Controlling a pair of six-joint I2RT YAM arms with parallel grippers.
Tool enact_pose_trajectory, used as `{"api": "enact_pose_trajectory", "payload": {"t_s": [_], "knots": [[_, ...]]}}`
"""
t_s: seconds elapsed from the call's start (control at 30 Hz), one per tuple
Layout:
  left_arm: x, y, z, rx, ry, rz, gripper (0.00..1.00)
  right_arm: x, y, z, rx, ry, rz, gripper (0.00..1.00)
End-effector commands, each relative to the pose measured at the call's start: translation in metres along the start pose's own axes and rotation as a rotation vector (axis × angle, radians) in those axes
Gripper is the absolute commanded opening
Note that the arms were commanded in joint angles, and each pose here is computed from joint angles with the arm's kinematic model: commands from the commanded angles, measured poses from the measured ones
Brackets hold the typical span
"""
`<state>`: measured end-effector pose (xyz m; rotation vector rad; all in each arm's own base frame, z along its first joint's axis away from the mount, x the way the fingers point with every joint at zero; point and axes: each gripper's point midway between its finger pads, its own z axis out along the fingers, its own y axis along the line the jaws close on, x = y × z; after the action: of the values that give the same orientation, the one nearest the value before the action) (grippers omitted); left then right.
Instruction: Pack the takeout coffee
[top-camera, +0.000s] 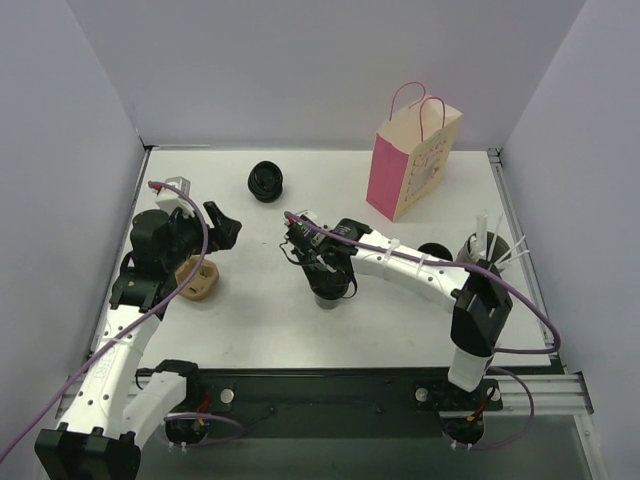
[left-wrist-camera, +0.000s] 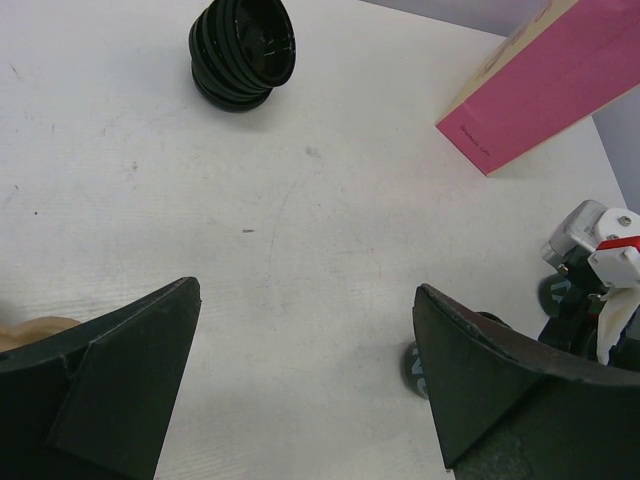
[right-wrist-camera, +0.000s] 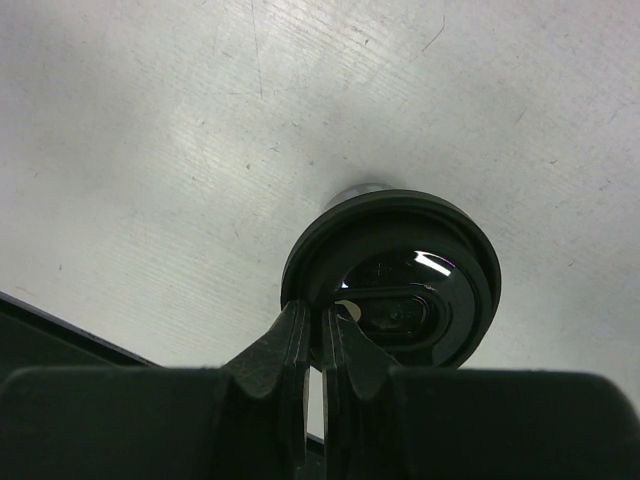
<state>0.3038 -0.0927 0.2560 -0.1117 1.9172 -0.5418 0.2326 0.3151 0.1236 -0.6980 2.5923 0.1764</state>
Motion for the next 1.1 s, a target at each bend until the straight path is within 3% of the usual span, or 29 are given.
{"api": "enact_pose_trajectory", "payload": {"t_s": [0.0,0.63,1.07], "knots": [[-0.010,-0.001,-0.004,0.003,-0.041,0.027,0.97,-0.002,-0.003,-0.007,0.031,0.001,-0.003,0.00],[-0.010,-0.001,-0.004,0.001,-0.042,0.027,0.97,-0.003,-0.003,-0.026,0.042,-0.015,-0.011,0.00],[-0.010,-0.001,-0.005,0.001,-0.042,0.027,0.97,0.000,0.003,-0.015,0.042,0.013,-0.013,0.00]]}}
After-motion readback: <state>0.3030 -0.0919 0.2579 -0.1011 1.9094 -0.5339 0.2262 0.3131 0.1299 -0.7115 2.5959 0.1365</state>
